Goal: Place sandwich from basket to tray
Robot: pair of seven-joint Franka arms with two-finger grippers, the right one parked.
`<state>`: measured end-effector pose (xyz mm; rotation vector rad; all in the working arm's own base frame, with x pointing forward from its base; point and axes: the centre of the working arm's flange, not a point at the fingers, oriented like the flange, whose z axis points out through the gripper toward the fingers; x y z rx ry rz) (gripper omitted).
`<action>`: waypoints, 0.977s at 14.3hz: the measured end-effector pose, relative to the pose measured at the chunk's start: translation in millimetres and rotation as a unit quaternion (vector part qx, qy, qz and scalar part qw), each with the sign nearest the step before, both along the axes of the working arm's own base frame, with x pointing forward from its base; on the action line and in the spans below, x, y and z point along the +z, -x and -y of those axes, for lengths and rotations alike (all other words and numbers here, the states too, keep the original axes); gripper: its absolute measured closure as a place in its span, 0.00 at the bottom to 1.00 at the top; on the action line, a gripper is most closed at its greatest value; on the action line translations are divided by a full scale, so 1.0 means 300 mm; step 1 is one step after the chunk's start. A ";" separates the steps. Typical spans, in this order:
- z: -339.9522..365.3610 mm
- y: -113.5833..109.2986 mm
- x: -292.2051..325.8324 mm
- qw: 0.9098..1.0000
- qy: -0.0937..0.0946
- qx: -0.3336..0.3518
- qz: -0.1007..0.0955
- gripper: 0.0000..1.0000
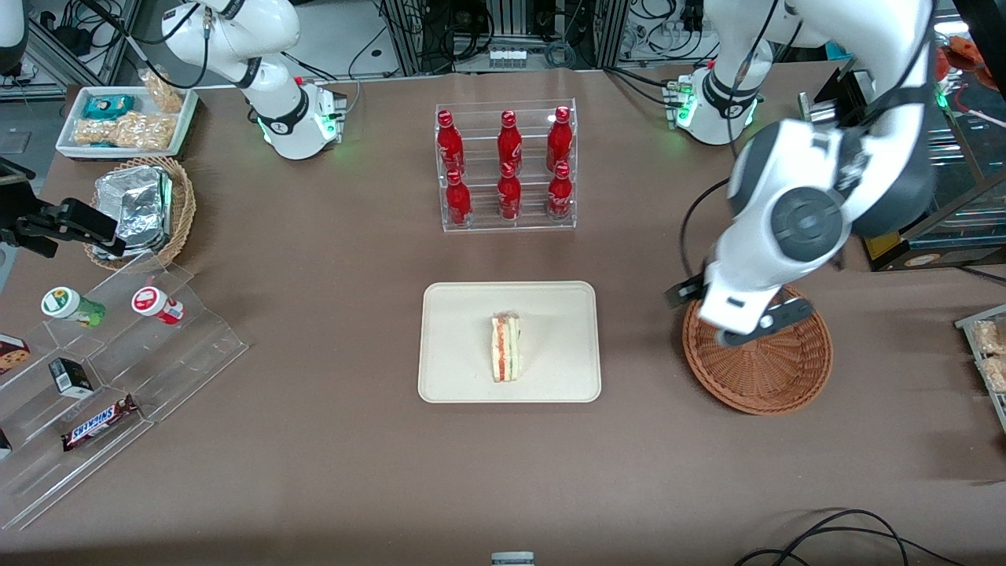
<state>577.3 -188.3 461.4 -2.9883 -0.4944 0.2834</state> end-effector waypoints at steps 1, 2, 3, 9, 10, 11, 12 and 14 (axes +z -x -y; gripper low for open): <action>-0.061 0.029 0.028 1.000 0.006 -0.014 -0.004 0.00; -0.117 0.059 0.062 1.000 0.013 -0.028 -0.005 0.00; -0.179 0.087 0.097 0.999 0.020 -0.041 -0.005 0.00; -0.482 0.174 0.295 0.982 0.065 -0.178 0.003 0.00; -0.495 0.167 0.317 0.978 0.068 -0.195 0.010 0.00; -0.500 0.161 0.339 0.976 0.069 -0.206 0.017 0.00; -0.502 0.154 0.362 0.975 0.068 -0.209 0.027 0.00; -0.522 0.140 0.405 0.975 0.066 -0.207 0.045 0.00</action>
